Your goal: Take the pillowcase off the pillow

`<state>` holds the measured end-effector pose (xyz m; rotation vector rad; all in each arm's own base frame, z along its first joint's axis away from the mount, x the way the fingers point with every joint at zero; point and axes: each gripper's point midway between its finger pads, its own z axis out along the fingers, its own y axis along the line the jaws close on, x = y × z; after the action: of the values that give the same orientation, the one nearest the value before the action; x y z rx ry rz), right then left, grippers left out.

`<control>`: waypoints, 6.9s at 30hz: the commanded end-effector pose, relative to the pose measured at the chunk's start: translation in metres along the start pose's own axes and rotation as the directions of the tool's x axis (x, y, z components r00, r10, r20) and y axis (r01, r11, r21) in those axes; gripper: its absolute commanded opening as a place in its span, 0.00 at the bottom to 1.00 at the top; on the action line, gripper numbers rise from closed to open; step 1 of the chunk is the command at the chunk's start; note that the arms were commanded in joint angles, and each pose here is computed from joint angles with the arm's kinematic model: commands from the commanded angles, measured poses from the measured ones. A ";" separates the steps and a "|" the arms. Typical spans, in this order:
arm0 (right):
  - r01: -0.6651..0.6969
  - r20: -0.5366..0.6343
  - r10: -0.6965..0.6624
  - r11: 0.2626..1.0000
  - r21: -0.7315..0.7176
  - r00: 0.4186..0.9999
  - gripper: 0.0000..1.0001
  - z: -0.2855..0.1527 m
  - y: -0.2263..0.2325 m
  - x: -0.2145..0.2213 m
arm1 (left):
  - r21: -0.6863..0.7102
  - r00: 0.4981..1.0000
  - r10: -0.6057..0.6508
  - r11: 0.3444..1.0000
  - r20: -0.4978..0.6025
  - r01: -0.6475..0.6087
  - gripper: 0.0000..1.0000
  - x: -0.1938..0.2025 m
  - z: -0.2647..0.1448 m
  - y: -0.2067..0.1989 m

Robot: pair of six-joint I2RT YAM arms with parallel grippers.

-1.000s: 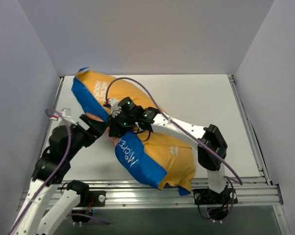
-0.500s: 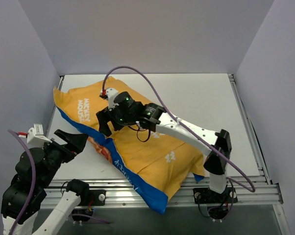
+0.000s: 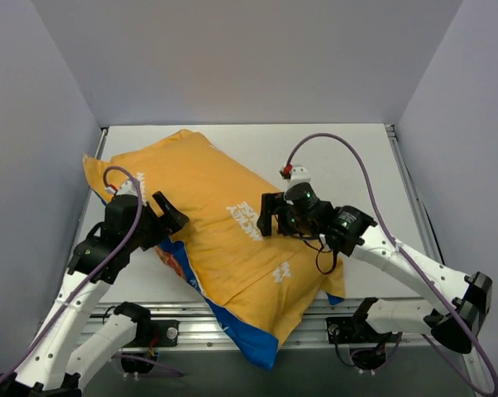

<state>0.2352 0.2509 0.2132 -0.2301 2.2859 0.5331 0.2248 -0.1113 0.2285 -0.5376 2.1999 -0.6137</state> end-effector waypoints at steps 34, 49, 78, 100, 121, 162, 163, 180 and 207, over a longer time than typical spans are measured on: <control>-0.155 0.329 0.073 0.961 0.230 0.941 0.78 -0.001 -0.088 -0.079 | 0.309 0.936 0.292 0.888 0.198 -0.342 0.83 -0.052 -0.023 -0.098; -0.224 0.234 0.183 0.961 0.164 0.955 0.76 0.024 -0.101 0.000 | 0.134 0.972 0.212 0.971 -0.096 -0.199 0.84 0.062 0.040 -0.012; 0.005 0.340 0.042 0.991 -0.136 0.939 0.77 0.088 0.063 -0.111 | 0.247 0.964 0.253 0.942 -0.075 -0.228 0.85 0.062 0.013 -0.024; -0.306 0.338 0.249 0.943 0.128 0.907 0.82 -0.004 -0.085 -0.072 | 0.279 0.722 0.662 0.668 0.202 -0.690 0.84 -0.001 0.038 -0.172; -0.377 0.172 0.390 0.920 -0.106 0.904 0.80 0.063 -0.070 -0.018 | 0.104 0.461 0.875 0.449 0.151 -0.887 0.67 0.034 0.120 -0.202; -0.344 0.252 0.285 0.909 0.235 0.925 0.52 0.009 -0.127 -0.038 | 0.031 0.657 0.753 0.657 0.017 -0.753 0.02 0.017 0.125 -0.100; -0.336 0.260 0.277 0.917 0.217 0.925 0.59 0.009 -0.117 -0.047 | 0.036 0.660 0.751 0.659 0.010 -0.751 0.02 0.021 0.126 -0.099; -0.236 0.111 0.208 0.873 0.427 0.972 0.75 0.086 -0.130 -0.008 | -0.043 0.787 0.615 0.786 -0.053 -0.617 0.02 0.032 0.128 -0.051; -0.330 0.126 0.380 0.896 -0.297 0.917 0.00 0.085 -0.108 -0.008 | 0.312 0.682 0.695 0.611 0.226 -0.727 0.67 0.010 0.048 -0.176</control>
<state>0.3258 0.1781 0.0960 0.2338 2.1831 0.9182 0.3011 -0.2466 0.2319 0.3466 2.0991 -0.4915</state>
